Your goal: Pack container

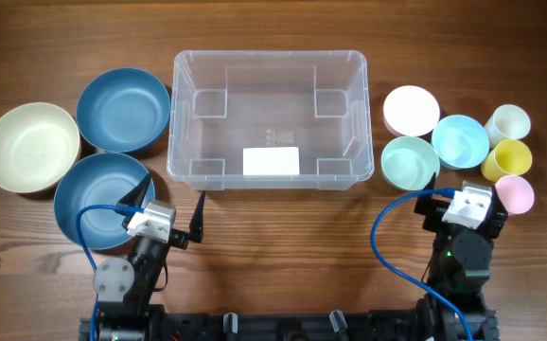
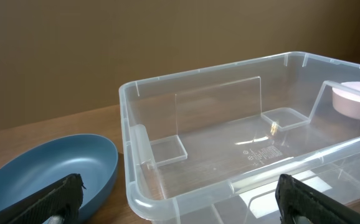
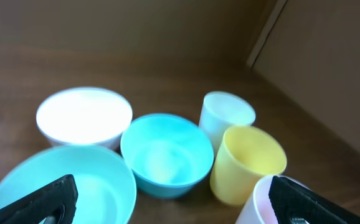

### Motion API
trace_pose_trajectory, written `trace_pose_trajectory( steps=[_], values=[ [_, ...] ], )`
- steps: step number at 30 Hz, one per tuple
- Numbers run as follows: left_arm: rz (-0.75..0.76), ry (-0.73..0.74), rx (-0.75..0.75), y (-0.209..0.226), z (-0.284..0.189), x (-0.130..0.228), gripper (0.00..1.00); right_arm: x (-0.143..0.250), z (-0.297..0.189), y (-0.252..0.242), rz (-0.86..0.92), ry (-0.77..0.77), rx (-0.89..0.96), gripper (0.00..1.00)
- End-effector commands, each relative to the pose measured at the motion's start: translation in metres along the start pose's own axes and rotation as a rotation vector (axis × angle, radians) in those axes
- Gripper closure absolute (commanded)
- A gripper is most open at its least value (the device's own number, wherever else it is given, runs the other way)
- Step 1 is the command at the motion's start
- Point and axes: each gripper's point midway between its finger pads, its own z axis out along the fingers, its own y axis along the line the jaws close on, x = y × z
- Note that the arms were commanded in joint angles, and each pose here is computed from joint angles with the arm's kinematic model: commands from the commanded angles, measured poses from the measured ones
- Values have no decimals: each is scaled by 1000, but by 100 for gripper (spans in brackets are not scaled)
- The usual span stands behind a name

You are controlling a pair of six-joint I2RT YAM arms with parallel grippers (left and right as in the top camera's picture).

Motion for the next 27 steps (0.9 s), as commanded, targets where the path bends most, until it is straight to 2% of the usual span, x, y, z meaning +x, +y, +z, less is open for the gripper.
trace_pose_trajectory(
  steps=[1, 27],
  values=[
    [20, -4, 25, -5, 0, 2, 0, 8, 0, 2, -22, 32, -14, 0],
    [19, -4, 25, -5, 0, 2, 0, 7, -1, 6, -28, 28, -27, 0]
  ],
)
